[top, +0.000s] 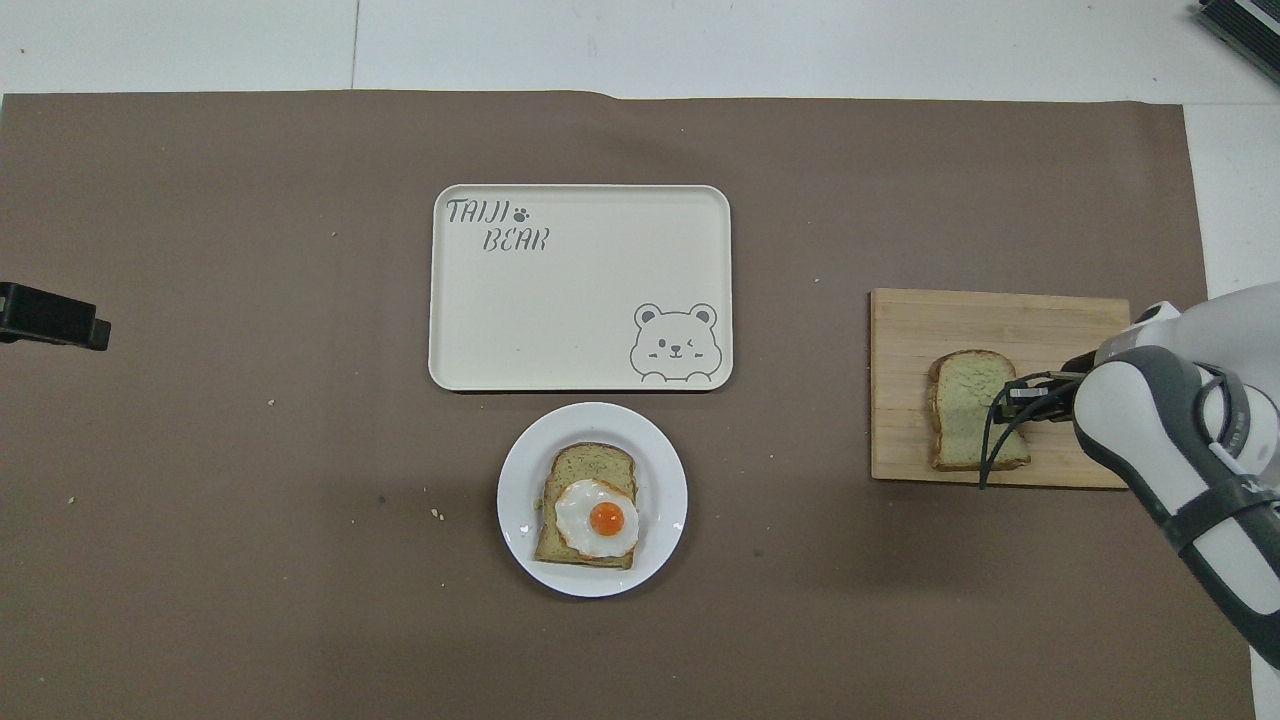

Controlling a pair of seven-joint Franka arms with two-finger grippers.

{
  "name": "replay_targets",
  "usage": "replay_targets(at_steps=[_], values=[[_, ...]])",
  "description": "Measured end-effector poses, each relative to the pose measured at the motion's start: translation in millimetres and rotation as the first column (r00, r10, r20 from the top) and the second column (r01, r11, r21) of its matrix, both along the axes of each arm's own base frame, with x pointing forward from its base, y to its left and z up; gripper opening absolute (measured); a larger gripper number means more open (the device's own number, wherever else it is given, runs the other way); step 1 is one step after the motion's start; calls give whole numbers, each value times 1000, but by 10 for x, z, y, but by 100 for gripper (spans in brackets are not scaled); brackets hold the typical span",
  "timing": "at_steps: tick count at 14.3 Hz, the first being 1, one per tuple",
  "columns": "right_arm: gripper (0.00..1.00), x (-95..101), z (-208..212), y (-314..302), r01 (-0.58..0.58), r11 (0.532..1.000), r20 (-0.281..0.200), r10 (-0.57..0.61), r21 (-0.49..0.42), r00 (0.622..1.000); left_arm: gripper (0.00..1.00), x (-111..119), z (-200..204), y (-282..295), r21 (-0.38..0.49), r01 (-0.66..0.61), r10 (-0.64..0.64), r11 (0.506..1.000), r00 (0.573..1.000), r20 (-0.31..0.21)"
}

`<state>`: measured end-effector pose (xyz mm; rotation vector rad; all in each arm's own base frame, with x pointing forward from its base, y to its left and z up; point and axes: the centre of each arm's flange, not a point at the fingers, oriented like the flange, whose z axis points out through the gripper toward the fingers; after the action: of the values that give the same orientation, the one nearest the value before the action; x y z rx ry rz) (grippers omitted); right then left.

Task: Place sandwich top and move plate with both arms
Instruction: 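Grasp the bread slice with the right gripper and lift it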

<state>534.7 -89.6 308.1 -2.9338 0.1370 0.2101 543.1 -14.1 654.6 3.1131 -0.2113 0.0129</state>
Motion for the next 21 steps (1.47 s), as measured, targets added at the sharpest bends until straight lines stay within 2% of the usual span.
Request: replay_targets(at_steps=[4, 7, 10, 14, 18, 21], values=[[11, 67, 103, 111, -29, 999, -17, 29, 14, 999, 100, 0, 0, 0, 0, 0, 0, 1000, 1000, 0], [11, 163, 334, 166, -56, 998, -28, 57, 29, 998, 100, 0, 0, 0, 0, 0, 0, 1000, 1000, 0], [11, 191, 647, 276, -109, 993, -15, 110, 44, 994, 100, 0, 0, 0, 0, 0, 0, 1000, 1000, 0], [11, 149, 1053, 683, -191, 980, 9, 191, 52, 982, 100, 0, 0, 0, 0, 0, 0, 1000, 1000, 0], [11, 129, 1176, 939, -238, 970, 13, 238, 55, 971, 100, 0, 0, 0, 0, 0, 0, 1000, 1000, 0], [11, 113, 1237, 1249, -248, 967, -2, 248, 56, 969, 100, 0, 0, 0, 0, 0, 0, 1000, 1000, 0]])
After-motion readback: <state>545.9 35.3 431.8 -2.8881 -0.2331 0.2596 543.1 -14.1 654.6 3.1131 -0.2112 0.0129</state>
